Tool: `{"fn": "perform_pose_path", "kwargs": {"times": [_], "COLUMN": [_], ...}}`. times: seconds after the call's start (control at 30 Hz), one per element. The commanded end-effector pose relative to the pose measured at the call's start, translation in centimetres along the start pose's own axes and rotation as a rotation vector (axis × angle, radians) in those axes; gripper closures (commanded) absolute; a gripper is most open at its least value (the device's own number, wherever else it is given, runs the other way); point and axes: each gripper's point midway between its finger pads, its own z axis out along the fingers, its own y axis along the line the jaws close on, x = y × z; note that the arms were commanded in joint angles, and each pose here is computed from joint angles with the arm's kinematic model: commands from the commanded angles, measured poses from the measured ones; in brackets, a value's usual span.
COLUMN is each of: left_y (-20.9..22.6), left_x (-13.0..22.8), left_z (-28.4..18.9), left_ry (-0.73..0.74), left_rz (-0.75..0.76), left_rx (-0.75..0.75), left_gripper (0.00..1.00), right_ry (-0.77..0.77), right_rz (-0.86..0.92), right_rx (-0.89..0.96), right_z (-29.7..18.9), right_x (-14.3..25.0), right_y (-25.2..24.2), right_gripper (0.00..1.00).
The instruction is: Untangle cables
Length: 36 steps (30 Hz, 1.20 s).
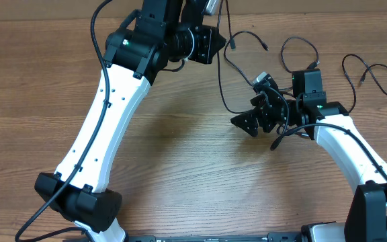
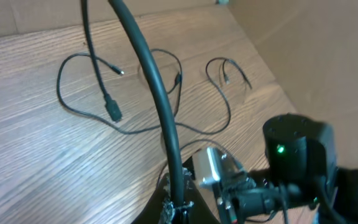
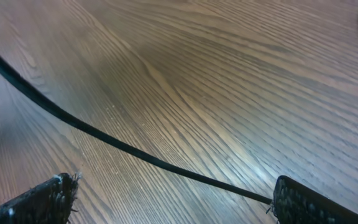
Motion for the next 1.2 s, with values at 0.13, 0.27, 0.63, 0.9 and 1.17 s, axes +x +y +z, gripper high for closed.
{"fn": "perform_pose_path", "kwargs": {"times": [0.13, 0.27, 0.63, 0.9, 1.17], "left_y": [-4.1, -5.9, -2.3, 0.4, -8.0], "left_x": [-1.3, -1.2, -1.5, -1.6, -1.6], "left_z": [-1.0, -1.4, -1.3, -1.1, 0.6], "left_ry": [-0.03, -0.008, -0.042, -0.067, -0.089], "left_rz": [-0.084, -0.095, -0.054, -0.022, 0.122], "left_rx": [0.165, 0.266, 0.105, -0.061, 0.177], "left_gripper": [0.96, 0.96, 0.96, 0.96, 0.96], "right_ry": [-0.015, 0.016, 0.002, -0.114, -0.223], "right_rz": [-0.084, -0.11, 0.087, 0.18, 0.194], "right_rx": [-0.077, -0.015, 0.283, 0.555, 0.91], "right_z": [1.3, 2.1, -1.6, -12.6, -25.1], "right_x": [-0.9, -0.7, -1.5, -5.8, -10.5], "right_y": [2.5, 2.1, -4.5, -7.1, -4.6], "right_gripper": [0.0, 0.2, 0.96, 0.96, 0.96]}}
